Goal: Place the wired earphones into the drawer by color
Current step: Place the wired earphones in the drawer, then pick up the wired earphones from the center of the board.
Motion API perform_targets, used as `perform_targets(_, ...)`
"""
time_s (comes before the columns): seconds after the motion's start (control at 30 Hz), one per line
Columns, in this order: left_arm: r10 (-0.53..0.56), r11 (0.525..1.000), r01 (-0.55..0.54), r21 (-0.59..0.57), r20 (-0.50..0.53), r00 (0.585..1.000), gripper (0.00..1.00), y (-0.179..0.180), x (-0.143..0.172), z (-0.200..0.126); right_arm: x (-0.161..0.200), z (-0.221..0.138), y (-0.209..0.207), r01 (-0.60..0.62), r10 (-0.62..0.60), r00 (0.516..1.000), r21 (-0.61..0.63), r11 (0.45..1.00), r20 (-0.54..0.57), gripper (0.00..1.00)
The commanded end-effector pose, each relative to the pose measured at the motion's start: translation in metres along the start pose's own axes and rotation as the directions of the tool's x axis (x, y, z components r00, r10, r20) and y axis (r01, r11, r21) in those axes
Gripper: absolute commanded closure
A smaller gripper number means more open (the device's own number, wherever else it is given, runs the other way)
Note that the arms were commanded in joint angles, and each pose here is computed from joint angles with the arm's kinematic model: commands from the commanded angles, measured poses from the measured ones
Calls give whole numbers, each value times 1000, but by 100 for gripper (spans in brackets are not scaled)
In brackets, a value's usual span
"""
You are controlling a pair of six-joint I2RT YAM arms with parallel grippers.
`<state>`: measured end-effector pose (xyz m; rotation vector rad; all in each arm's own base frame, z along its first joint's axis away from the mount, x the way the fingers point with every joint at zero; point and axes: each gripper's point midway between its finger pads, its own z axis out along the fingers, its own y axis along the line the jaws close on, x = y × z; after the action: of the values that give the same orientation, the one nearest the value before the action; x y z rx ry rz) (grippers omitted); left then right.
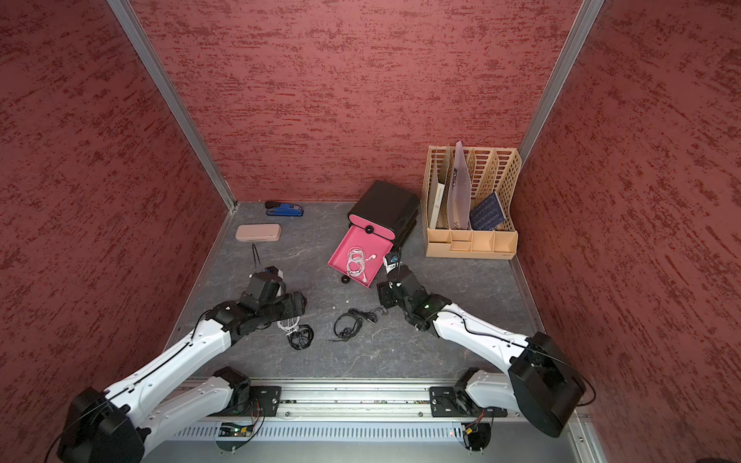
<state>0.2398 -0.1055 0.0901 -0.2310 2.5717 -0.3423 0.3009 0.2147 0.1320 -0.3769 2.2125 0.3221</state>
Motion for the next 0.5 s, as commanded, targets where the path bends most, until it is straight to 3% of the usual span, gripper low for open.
perform_targets(0.0,2,1000,-2,13,-29,1000,8,-3,6,9,-17,-1,3,-14,14,999,-8,1000,38,34)
perform_targets(0.2,4,1000,-5,-22,-51,999,15,3,12,23,-17,-1,2,-11,11,999,-3,1000,36,34)
perform_targets(0.47,4,999,-7,-41,-79,997,17,7,20,38,-17,-1,2,-12,12,999,-2,1000,36,34)
